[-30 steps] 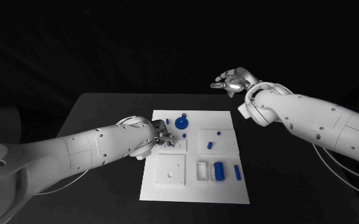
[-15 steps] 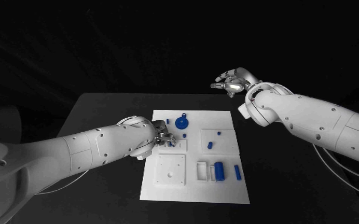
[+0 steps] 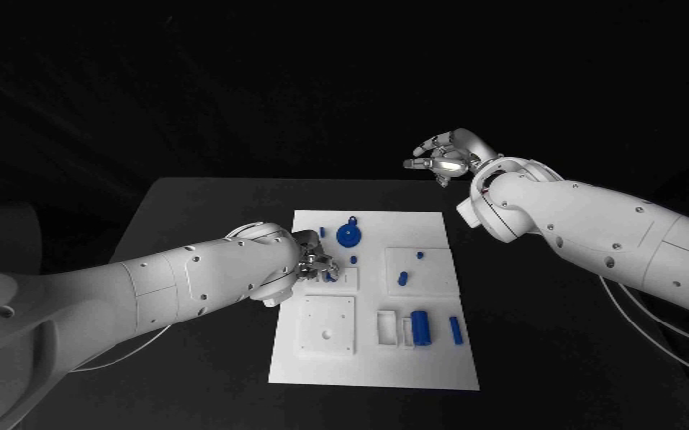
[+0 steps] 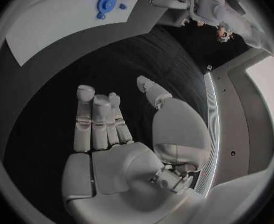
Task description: Assemble the parts on the task board
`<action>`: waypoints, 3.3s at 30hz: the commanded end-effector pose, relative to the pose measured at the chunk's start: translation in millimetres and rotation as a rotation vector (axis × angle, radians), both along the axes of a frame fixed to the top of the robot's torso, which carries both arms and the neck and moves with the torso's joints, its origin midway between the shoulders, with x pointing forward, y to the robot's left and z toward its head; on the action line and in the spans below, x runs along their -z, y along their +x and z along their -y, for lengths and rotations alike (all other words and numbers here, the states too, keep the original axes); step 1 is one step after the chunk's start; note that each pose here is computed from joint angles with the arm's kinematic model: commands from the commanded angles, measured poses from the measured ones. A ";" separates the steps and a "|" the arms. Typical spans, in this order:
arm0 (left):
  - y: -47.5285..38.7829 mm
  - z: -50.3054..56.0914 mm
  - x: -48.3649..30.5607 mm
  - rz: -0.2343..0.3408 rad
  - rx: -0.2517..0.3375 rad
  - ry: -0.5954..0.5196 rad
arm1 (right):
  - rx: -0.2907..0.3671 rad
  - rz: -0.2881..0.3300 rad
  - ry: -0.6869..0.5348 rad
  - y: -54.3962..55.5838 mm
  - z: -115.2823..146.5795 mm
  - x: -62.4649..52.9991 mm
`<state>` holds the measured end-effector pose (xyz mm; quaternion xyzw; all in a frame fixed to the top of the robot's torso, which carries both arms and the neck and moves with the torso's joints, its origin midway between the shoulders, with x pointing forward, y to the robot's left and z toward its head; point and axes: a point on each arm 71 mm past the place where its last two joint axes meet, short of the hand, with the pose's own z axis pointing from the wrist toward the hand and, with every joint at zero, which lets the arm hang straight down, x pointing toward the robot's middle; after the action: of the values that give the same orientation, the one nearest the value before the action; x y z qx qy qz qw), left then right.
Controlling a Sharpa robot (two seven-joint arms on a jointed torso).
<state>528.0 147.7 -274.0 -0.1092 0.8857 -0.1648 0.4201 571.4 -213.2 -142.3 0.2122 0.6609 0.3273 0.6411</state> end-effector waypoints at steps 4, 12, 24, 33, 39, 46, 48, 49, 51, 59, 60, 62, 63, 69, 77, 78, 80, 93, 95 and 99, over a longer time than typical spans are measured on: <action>-0.6 0.5 0.7 -0.016 0.011 -0.001 | -0.014 -0.005 -0.003 -0.1 -1.5 0.6; -1.2 0.7 1.3 -0.027 0.016 0.003 | -0.014 -0.008 -0.003 -0.1 -1.6 1.5; -1.3 1.1 1.8 -0.035 0.022 0.009 | -0.013 -0.008 -0.003 -0.1 -1.5 1.5; -0.2 4.5 1.8 -0.034 0.025 0.010 | -0.014 -0.007 -0.003 -0.1 -1.7 1.5; 0.7 5.4 1.9 -0.032 0.023 0.012 | -0.013 -0.007 -0.003 -0.3 -1.4 1.4; 0.4 6.9 1.9 -0.034 0.031 0.016 | -0.014 -0.007 -0.003 0.0 -2.0 1.6; 0.1 7.1 2.1 -0.036 0.035 0.019 | -0.014 -0.007 -0.003 0.0 -1.9 1.6; 0.1 7.1 2.1 -0.037 0.036 0.020 | -0.014 -0.007 -0.003 0.0 -1.8 1.5; 0.0 7.1 2.2 -0.038 0.039 0.024 | -0.013 -0.008 -0.003 0.1 -1.7 1.6; 0.4 5.2 2.3 -0.037 0.042 0.034 | -0.013 -0.008 -0.004 0.0 -1.3 1.6; 0.5 5.1 2.3 -0.037 0.042 0.034 | -0.013 -0.008 -0.004 0.1 -1.2 1.6; 0.5 4.7 2.3 -0.036 0.041 0.035 | -0.012 -0.008 -0.004 0.1 -1.1 1.6; 0.5 4.5 2.3 -0.036 0.042 0.035 | -0.012 -0.008 -0.004 0.2 -0.9 1.7; 0.7 4.0 2.2 -0.033 0.039 0.035 | -0.013 -0.008 -0.004 0.0 -1.1 1.9; 0.6 4.9 2.1 -0.032 0.040 0.034 | -0.012 -0.009 -0.004 0.2 -1.3 2.5; 0.5 5.1 2.1 -0.032 0.041 0.034 | -0.013 -0.010 -0.004 0.2 -1.6 2.6; 0.5 5.5 2.1 -0.032 0.041 0.034 | -0.013 -0.010 -0.004 0.2 -1.6 2.7; 2.1 9.4 2.6 -0.039 0.049 0.039 | -0.014 -0.011 -0.004 0.0 -2.2 3.0; 2.3 10.4 2.7 -0.039 0.051 0.039 | -0.014 -0.011 -0.004 0.0 -2.3 3.0; 2.3 11.3 3.0 -0.041 0.054 0.039 | -0.015 -0.011 -0.004 0.0 -2.3 3.0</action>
<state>533.7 141.8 -273.9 -0.0919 0.8929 -0.1529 0.4134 571.7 -212.5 -145.0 0.2130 0.6634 0.3267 0.6387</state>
